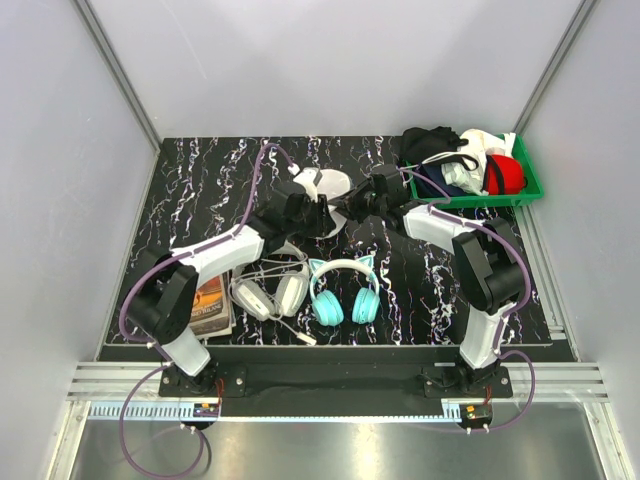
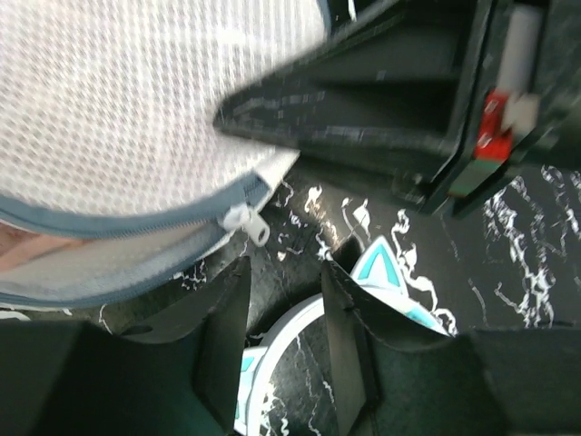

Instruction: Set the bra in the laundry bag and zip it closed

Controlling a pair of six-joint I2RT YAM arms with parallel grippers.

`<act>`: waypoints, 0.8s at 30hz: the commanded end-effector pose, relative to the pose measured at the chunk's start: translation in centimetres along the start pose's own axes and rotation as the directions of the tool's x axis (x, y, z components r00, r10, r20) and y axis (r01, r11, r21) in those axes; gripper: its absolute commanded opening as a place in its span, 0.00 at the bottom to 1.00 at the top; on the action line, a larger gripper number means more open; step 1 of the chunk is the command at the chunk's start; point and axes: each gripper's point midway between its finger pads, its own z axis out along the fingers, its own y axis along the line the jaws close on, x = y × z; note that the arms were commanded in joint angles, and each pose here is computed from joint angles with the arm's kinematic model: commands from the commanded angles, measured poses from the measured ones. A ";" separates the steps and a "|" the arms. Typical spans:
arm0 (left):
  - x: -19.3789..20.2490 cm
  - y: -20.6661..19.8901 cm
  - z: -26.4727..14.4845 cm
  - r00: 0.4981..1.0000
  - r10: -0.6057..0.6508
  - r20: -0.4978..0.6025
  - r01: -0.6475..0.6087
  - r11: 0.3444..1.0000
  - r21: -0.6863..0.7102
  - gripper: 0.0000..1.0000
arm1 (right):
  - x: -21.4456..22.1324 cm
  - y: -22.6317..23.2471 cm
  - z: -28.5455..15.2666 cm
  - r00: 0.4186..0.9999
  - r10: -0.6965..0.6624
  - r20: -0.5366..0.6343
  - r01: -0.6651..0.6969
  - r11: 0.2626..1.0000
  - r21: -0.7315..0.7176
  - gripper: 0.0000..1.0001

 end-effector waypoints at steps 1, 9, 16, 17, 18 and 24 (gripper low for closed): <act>-2.8 -0.7 -0.3 0.997 -0.018 0.072 0.019 1.000 -0.013 0.45 | -0.1 3.7 -1.5 0.999 -0.032 0.040 0.034 0.997 -0.066 0.21; -3.9 0.0 0.4 0.996 -0.018 0.087 0.024 0.998 -0.066 0.40 | 0.6 4.0 -1.5 0.998 -0.051 0.033 0.054 0.996 -0.070 0.20; -4.6 0.2 0.5 0.995 0.000 0.102 0.008 0.997 -0.077 0.31 | 0.9 3.6 -1.6 0.996 -0.087 0.035 0.089 0.994 -0.056 0.15; -4.8 0.3 0.6 0.994 -0.005 0.106 0.014 0.997 -0.079 0.26 | 0.9 3.5 -1.6 0.995 -0.090 0.038 0.091 0.994 -0.052 0.15; -4.6 0.6 0.5 0.996 -0.007 0.091 0.015 0.996 -0.089 0.21 | 1.0 3.3 -1.6 0.995 -0.090 0.035 0.092 0.995 -0.048 0.15; -4.3 4.3 -0.1 0.996 -0.054 0.068 0.066 0.981 -0.182 0.00 | 0.8 2.6 -1.9 0.989 -0.138 0.060 0.140 0.990 -0.028 0.04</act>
